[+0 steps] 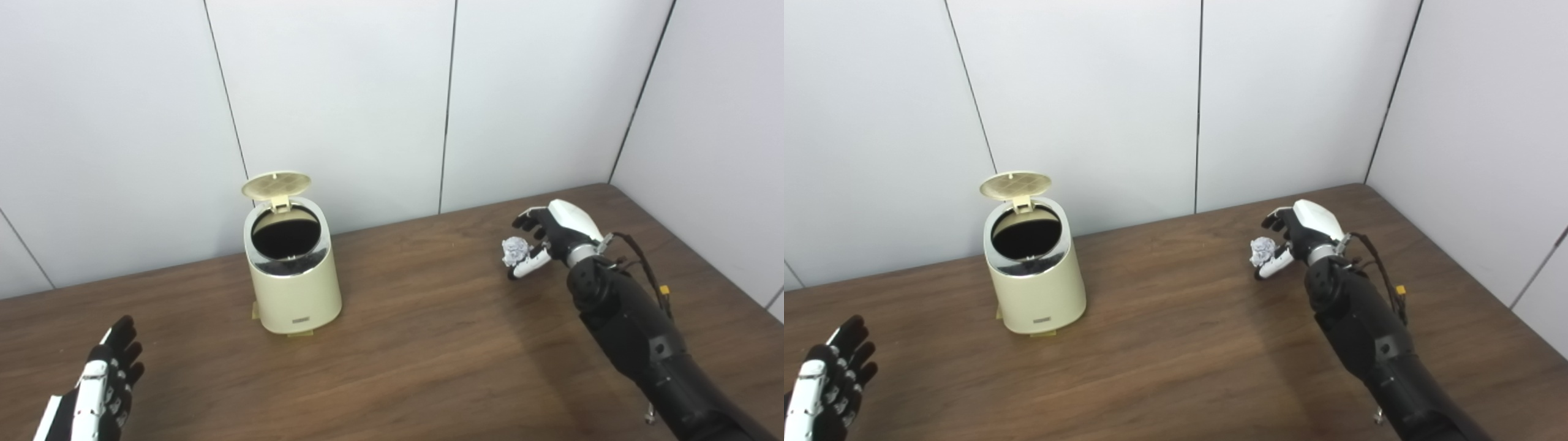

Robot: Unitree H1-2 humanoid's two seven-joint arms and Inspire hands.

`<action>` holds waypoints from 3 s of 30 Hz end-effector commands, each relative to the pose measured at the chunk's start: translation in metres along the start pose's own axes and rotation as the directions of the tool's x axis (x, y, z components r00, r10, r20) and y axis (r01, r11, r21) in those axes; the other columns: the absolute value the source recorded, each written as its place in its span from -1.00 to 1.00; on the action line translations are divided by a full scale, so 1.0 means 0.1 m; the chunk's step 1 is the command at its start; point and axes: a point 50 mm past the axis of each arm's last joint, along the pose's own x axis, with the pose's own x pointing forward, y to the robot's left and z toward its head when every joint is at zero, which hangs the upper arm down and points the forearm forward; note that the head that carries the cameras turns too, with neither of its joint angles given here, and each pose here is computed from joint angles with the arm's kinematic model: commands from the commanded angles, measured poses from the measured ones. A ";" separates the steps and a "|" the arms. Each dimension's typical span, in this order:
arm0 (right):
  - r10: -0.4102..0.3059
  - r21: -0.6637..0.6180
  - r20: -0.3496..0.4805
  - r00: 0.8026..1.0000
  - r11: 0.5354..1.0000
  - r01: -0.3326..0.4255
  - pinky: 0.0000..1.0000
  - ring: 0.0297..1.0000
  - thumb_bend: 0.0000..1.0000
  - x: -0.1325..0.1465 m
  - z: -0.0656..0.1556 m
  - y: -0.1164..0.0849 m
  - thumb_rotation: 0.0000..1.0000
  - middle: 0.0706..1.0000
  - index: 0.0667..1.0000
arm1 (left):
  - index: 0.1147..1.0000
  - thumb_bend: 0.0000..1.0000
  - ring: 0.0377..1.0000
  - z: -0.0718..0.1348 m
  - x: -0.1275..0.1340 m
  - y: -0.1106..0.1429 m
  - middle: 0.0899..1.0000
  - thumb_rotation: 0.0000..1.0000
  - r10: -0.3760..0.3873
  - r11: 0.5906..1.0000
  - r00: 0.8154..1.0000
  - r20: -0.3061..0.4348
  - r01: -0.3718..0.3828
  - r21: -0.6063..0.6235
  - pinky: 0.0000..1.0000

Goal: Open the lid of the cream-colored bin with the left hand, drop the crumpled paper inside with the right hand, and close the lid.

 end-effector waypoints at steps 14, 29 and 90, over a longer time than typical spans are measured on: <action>-0.084 -0.030 0.060 0.995 0.996 0.085 -0.44 -0.26 -0.02 -0.05 0.05 -0.13 -1.00 -0.11 0.04 | 1.00 -0.26 1.00 0.23 0.05 -0.05 1.00 0.85 -0.018 1.000 0.993 0.120 0.019 -0.004 1.00; -0.041 -0.032 0.067 0.997 0.999 0.043 -0.42 -0.27 -0.01 -0.06 0.21 -0.02 -1.00 -0.12 0.00 | 1.00 -0.32 1.00 0.24 0.08 -0.05 1.00 0.79 -0.022 1.000 0.992 0.120 0.022 0.003 1.00; 0.226 -0.188 0.233 0.946 0.965 -0.184 0.40 0.79 1.00 -0.17 0.74 -0.19 -0.56 0.95 0.83 | 1.00 -0.16 1.00 0.06 0.09 -0.05 1.00 0.70 -0.043 0.999 0.993 0.108 0.041 0.022 1.00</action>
